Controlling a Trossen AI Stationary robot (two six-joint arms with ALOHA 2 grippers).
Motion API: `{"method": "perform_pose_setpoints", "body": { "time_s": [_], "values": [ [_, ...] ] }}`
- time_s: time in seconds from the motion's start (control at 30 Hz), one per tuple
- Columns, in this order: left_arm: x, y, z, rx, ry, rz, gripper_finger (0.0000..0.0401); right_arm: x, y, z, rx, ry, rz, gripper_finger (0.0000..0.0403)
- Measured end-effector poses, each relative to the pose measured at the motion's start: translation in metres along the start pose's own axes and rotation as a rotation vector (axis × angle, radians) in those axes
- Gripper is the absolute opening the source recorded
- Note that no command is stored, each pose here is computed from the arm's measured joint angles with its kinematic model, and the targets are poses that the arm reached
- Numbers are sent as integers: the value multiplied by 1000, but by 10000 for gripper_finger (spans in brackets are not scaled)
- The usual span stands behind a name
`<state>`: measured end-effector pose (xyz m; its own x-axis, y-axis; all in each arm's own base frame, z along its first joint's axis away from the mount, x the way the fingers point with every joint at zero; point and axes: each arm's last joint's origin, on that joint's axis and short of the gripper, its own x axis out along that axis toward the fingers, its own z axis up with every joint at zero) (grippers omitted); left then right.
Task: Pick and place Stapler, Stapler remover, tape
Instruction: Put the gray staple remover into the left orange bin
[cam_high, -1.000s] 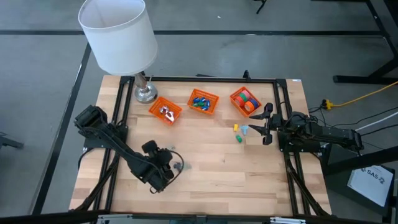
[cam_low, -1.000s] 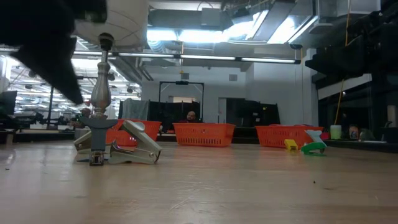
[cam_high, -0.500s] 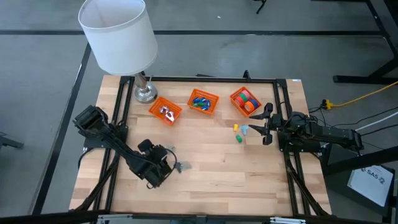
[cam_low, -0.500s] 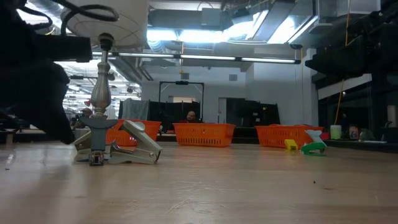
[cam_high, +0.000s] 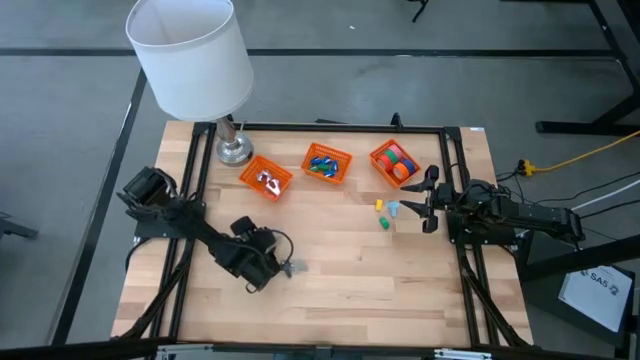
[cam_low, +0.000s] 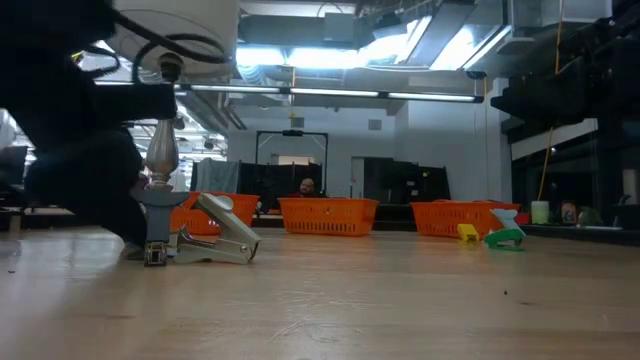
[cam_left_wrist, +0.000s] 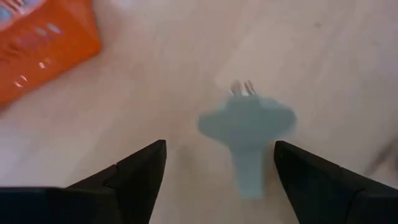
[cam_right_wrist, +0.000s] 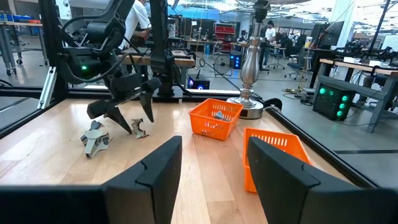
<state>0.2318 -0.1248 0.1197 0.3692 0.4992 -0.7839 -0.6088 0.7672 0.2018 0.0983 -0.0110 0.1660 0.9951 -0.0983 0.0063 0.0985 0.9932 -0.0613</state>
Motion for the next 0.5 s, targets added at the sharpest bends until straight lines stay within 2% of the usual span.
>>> {"method": "perform_pose_setpoints", "body": {
  "time_s": [0.13,0.23,0.33,0.5],
  "values": [
    [7,3,8,17,5,9,288,0,0,0,0,0,0,188],
    [9,4,11,1,43,-5,266,0,0,0,0,-1,0,188],
    [10,4,12,-17,61,-17,223,0,0,0,0,0,0,188],
    [10,3,11,-69,85,-33,128,0,0,0,0,-1,0,188]
  ]
}}
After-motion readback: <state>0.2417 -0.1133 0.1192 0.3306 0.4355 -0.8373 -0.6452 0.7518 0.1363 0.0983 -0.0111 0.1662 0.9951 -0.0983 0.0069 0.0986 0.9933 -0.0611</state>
